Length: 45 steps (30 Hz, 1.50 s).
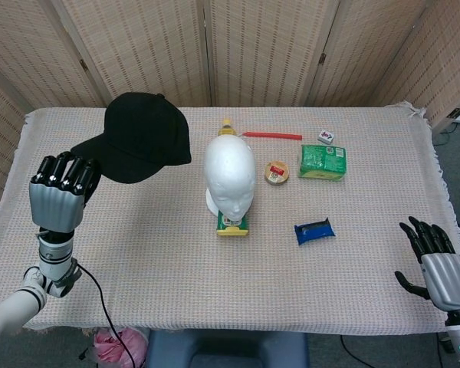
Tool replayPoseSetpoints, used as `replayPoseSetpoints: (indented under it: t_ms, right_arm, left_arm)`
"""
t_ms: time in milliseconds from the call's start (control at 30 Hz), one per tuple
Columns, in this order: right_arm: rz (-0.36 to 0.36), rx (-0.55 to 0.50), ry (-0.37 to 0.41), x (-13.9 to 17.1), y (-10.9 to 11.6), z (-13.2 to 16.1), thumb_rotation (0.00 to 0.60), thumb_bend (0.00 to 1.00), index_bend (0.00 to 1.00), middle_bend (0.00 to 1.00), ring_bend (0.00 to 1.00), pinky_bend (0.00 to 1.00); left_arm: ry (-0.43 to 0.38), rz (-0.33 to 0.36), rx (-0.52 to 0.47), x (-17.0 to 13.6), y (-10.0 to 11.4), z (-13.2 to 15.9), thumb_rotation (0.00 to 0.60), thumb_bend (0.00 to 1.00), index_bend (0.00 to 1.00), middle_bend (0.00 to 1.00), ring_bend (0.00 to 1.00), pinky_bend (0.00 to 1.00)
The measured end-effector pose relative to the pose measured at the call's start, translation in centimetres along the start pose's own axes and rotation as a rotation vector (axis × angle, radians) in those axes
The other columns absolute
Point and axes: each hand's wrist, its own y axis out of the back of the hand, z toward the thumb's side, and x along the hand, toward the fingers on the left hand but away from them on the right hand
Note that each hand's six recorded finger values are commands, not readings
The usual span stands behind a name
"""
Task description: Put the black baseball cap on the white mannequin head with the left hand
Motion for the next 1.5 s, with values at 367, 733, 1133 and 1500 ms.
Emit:
replayPoseSetpoints:
  t_ms: [367, 733, 1133, 1500]
  right_arm:
    - [0.030, -0.009, -0.034, -1.0, -0.3, -0.9, 0.600, 0.21, 0.00, 0.00, 0.00, 0.00]
    - [0.058, -0.013, -0.053, -1.9, -0.8, -1.4, 0.600, 0.21, 0.00, 0.00, 0.00, 0.00]
    - [0.086, -0.016, -0.084, -3.0, -1.2, -2.5, 0.600, 0.21, 0.00, 0.00, 0.00, 0.00]
    - [0.110, -0.010, -0.108, -3.6, -1.8, -3.0, 0.600, 0.21, 0.00, 0.00, 0.00, 0.00]
  left_arm:
    - [-0.039, -0.006, -0.011, 4.0, -2.6, 2.2, 0.600, 0.40, 0.74, 0.76, 0.57, 0.73]
    - [-0.062, -0.041, -0.033, 6.1, -5.2, 4.8, 0.600, 0.40, 0.74, 0.76, 0.57, 0.73]
    - [-0.093, -0.118, -0.061, 8.3, -8.4, 8.0, 0.600, 0.40, 0.74, 0.76, 0.57, 0.72]
    - [-0.084, -0.167, -0.081, 9.9, -10.1, 8.4, 0.600, 0.40, 0.74, 0.76, 0.57, 0.72]
